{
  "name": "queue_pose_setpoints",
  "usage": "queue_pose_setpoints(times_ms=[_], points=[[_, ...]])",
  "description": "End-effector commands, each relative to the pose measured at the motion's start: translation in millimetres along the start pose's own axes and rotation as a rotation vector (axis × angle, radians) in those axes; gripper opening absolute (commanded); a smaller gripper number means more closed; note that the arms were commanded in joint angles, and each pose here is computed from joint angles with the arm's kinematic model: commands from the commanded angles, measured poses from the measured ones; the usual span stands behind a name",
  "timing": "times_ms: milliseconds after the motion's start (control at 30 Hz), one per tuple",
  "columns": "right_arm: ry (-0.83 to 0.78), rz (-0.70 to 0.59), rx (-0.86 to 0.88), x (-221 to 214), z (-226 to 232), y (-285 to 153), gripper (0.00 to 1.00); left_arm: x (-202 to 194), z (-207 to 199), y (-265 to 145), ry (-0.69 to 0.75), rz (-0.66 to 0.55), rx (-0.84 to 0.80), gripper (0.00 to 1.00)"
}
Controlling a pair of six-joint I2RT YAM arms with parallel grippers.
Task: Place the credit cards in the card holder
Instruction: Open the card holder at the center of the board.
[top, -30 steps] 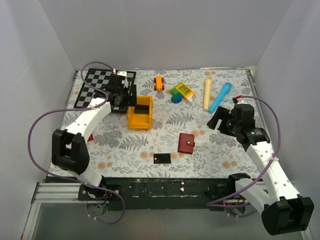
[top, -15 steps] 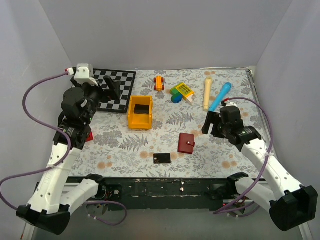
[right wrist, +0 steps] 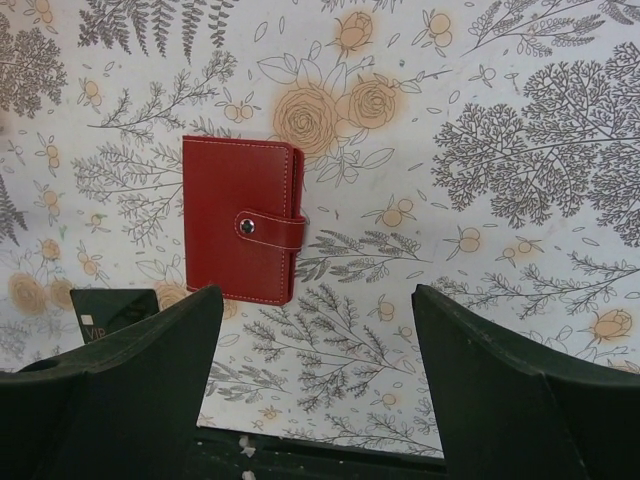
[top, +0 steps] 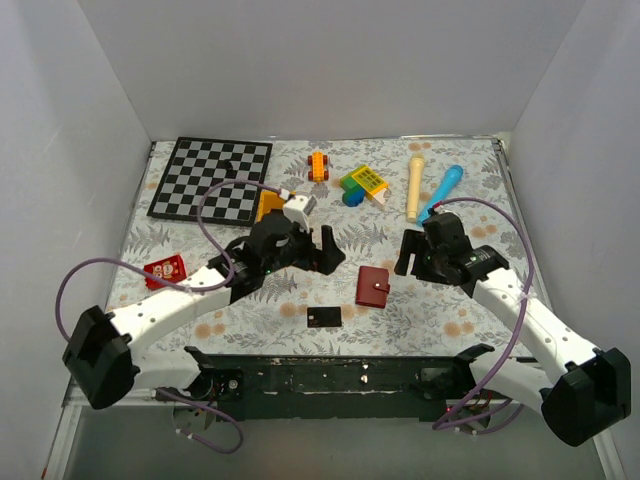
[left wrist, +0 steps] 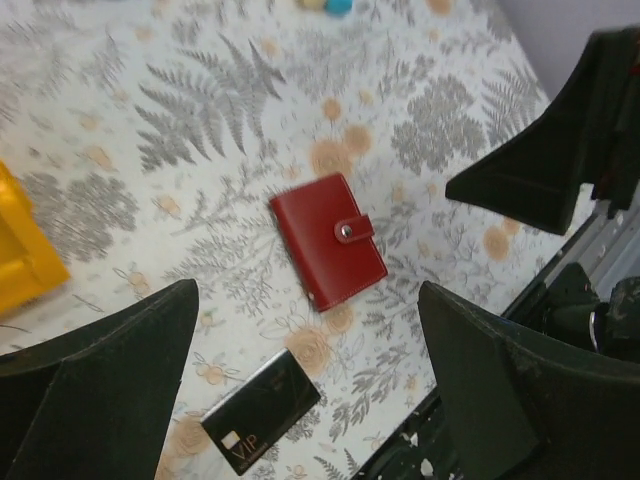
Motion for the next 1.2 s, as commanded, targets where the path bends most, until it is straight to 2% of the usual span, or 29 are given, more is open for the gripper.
queue_pose_setpoints(times_ms=[0,133,233,333,533,767,967,1167], points=[[0.018,-0.010,0.031,7.4,10.0,-5.4,0.84,-27.7,-23.8,26.3,-0.096,0.040,-0.063,0.91],[-0.002,0.025,0.030,4.1,15.2,2.8,0.81,-60.6,-20.3,51.0,-0.181,0.105,-0.061,0.86],[-0.015,0.042,0.018,1.5,18.3,10.4,0.78,-81.5,-15.2,68.9,-0.235,0.167,-0.071,0.78],[0.001,0.048,0.004,-1.0,20.1,14.6,0.74,-102.5,-10.2,83.1,-0.245,0.212,-0.052,0.68],[0.019,0.049,0.009,-3.9,21.7,21.8,0.69,-124.0,0.8,101.3,-0.285,0.245,-0.005,0.59],[0.042,0.057,0.011,-8.2,23.9,39.2,0.64,-131.6,7.2,111.9,-0.311,0.242,0.035,0.56],[0.054,0.070,0.035,-6.1,29.1,48.5,0.63,-127.8,10.8,108.8,-0.302,0.196,0.077,0.56],[0.059,0.093,0.036,-5.7,31.8,56.7,0.61,-132.2,15.2,118.8,-0.291,0.206,0.106,0.54]])
Point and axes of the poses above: each gripper's point midway between its finger pads, its own y axis out along the fingers, its own z axis along the line the jaws close on, x = y × z, the point moved 10 cm from there along -y, back along the fingers, and after that the axes turned 13 degrees about -y, right-handed, at the moved point
